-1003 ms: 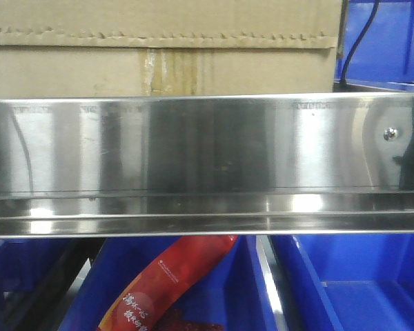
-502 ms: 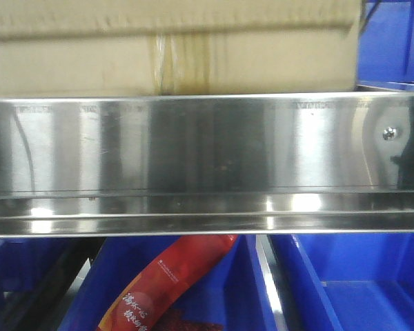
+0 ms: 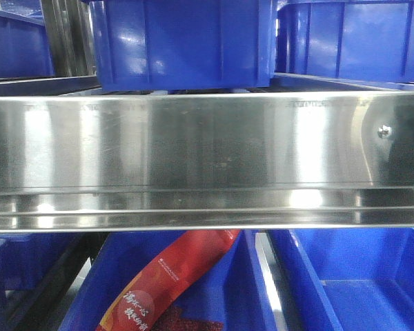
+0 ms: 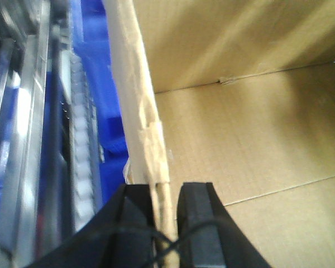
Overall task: Grab carton from right shelf to conveyor
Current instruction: 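Close both grippers on the carton's opposite side walls, then lift the carton off the shelf with both grippers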
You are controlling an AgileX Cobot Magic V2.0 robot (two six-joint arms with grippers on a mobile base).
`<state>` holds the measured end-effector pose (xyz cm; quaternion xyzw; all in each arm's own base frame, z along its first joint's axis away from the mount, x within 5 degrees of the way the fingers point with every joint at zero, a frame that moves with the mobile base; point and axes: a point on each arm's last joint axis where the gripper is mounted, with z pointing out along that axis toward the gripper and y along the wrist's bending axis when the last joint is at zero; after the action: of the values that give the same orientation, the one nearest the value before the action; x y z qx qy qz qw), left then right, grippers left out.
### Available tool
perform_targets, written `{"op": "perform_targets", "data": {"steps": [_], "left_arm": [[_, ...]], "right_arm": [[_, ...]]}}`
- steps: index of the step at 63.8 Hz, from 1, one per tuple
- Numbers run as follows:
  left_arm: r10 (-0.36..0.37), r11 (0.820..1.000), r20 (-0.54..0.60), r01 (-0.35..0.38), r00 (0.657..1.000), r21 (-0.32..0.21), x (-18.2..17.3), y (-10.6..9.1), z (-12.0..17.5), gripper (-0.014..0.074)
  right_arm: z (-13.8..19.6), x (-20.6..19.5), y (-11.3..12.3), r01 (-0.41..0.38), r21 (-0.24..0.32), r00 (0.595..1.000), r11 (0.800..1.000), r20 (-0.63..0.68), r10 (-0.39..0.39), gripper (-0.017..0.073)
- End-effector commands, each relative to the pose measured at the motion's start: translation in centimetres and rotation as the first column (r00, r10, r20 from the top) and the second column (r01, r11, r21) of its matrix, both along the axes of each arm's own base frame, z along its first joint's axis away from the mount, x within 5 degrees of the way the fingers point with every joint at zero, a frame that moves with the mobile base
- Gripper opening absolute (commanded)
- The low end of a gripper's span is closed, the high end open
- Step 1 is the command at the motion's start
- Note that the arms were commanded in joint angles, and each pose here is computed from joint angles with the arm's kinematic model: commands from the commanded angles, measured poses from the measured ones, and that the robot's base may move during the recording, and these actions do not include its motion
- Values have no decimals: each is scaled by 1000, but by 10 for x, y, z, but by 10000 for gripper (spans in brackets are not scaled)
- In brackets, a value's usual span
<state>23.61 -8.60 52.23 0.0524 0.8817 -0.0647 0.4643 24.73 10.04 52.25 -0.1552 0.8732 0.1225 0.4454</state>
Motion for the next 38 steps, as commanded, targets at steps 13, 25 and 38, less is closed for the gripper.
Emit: {"op": "perform_targets", "data": {"steps": [13,25,38], "left_arm": [[-65,998,-24,65,998,-21,-20,-13,-11,-16],[-59,998,-20,59,998,-13,-20,-12,-10,-16],[-59,998,-20,59,998,-13,-20,-12,-10,-16]], "right_arm": [[-15,-38,-15,-1,-25,1000,1000,-15,0,-67],[-34,-36,-15,-3,-47,997,999,-77,0,-67],[-34,-37,-13,-12,-34,996,999,-84,9,-67]]}}
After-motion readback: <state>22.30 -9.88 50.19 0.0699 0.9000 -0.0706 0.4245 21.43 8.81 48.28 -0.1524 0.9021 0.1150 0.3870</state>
